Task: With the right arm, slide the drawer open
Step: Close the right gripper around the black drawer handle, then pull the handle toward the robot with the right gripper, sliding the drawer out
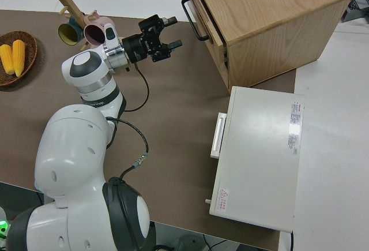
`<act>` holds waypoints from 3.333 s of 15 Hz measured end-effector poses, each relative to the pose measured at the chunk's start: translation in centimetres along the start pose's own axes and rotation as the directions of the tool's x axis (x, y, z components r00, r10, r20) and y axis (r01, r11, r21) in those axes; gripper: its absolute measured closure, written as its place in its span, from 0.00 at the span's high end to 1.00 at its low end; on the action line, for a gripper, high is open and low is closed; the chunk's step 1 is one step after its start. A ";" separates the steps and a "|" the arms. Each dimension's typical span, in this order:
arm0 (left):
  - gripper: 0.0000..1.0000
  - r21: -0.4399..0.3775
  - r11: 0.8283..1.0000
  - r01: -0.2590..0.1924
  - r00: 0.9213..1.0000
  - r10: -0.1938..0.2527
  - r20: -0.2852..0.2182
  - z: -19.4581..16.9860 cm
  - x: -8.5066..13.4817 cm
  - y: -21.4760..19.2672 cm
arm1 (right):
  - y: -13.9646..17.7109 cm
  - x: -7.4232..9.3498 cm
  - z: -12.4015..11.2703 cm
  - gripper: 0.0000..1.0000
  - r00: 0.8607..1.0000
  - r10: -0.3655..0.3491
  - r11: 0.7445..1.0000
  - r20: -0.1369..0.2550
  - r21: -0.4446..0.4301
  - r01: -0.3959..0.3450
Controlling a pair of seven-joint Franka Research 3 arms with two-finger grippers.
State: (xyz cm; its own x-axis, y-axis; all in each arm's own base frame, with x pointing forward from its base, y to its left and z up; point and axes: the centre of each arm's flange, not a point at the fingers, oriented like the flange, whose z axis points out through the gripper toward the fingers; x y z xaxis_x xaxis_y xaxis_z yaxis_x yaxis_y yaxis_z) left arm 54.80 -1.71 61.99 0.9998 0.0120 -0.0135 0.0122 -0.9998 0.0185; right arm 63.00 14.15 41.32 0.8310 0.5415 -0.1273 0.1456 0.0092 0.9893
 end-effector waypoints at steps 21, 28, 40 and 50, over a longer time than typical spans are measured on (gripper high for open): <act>1.00 0.000 1.000 0.000 1.000 0.000 0.000 0.0 0.0 0.0 | -1.5 -0.6 6.6 0.98 0.989 0.071 0.997 -0.129 -0.008 -0.073; 0.99 0.000 1.000 0.000 1.000 0.000 0.000 0.0 0.0 0.0 | -1.3 -0.3 6.1 0.84 0.989 0.071 0.997 -0.127 -0.020 -0.074; 1.00 0.000 1.000 0.000 1.000 0.000 0.000 0.0 0.0 0.0 | -1.3 0.6 4.0 0.19 0.991 0.036 0.998 -0.128 -0.037 -0.041; 1.00 0.000 1.000 0.000 1.000 0.000 0.000 0.0 0.0 0.0 | -1.0 1.4 2.6 0.19 0.994 0.048 0.999 -0.095 -0.018 -0.050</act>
State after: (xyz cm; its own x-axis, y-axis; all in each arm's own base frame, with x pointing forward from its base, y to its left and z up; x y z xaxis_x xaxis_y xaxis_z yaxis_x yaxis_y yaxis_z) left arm 54.80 -1.71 62.00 0.9998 0.0120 -0.0135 0.0122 -0.9998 0.0184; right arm 65.41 12.66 39.97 0.7823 0.6187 -0.0722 0.0942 -0.0029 0.9956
